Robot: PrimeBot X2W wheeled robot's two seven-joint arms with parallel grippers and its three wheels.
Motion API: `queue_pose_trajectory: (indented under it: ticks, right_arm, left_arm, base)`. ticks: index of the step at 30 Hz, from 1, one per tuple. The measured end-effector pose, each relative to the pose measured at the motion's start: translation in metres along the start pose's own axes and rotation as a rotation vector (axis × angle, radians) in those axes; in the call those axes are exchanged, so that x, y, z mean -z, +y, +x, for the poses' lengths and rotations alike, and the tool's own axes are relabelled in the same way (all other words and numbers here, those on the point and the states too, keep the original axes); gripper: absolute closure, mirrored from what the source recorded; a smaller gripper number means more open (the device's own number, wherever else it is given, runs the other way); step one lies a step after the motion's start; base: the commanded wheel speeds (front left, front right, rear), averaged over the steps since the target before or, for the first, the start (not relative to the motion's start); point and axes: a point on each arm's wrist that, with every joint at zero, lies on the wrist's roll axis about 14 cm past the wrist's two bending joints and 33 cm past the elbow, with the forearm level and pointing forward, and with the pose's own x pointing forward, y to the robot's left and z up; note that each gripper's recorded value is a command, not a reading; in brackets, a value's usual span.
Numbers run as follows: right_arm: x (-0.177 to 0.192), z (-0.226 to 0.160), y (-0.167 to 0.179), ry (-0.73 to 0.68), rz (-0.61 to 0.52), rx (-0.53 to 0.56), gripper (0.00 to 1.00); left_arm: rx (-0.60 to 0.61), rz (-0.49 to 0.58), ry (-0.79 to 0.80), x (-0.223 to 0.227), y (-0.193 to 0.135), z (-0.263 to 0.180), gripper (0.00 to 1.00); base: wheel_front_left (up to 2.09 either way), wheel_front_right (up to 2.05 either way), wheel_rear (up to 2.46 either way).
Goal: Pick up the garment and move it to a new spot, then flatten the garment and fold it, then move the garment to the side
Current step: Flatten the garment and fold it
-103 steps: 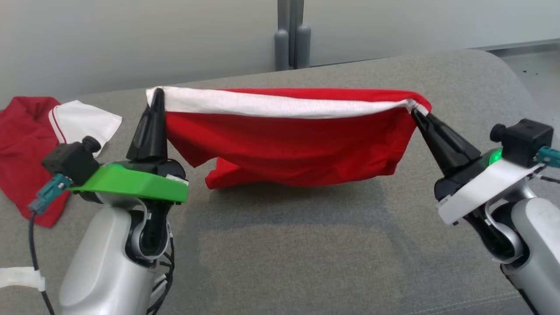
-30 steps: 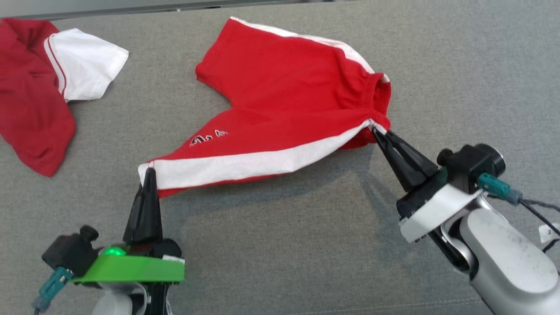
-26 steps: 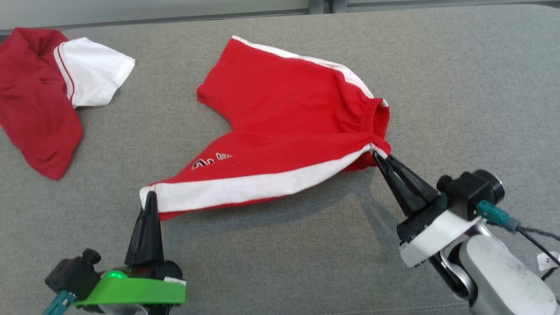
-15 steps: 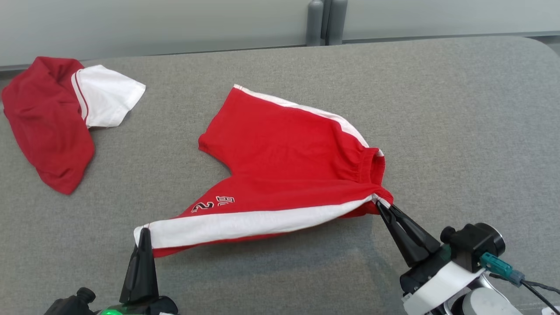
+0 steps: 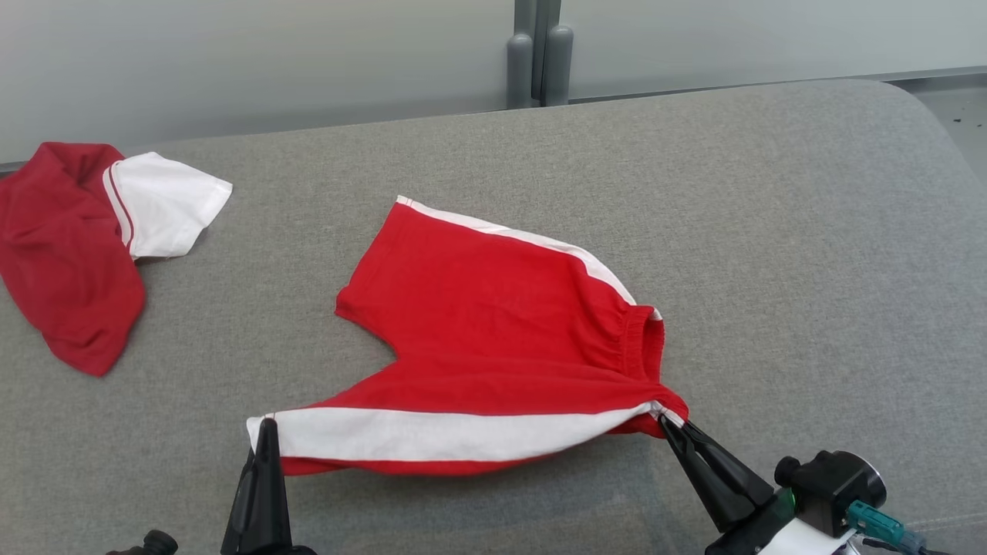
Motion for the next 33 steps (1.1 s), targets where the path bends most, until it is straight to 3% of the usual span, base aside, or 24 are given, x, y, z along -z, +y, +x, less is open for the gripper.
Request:
queue_pose_trajectory:
  ticks: [12,24,33]
  right_arm:
    - [0.014,0.002,-0.005,0.034,0.079,0.032,1.0]
    - [0.018,0.035,-0.029,0.021,0.171,0.096,1.0]
    - [0.04,0.067,-0.06,0.05,0.245,0.194,1.0]
  left_arm:
    - [-0.012,0.016,0.06,0.019,0.01,0.021,1.0]
    - [0.066,0.098,0.101,0.029,0.009,0.113,1.0]
    - [0.137,0.211,0.23,0.066,0.007,0.184,1.0]
  base:
    - [0.0,0.0,0.0]
    - [0.0,0.0,0.0]
    - [0.0,0.0,0.0]
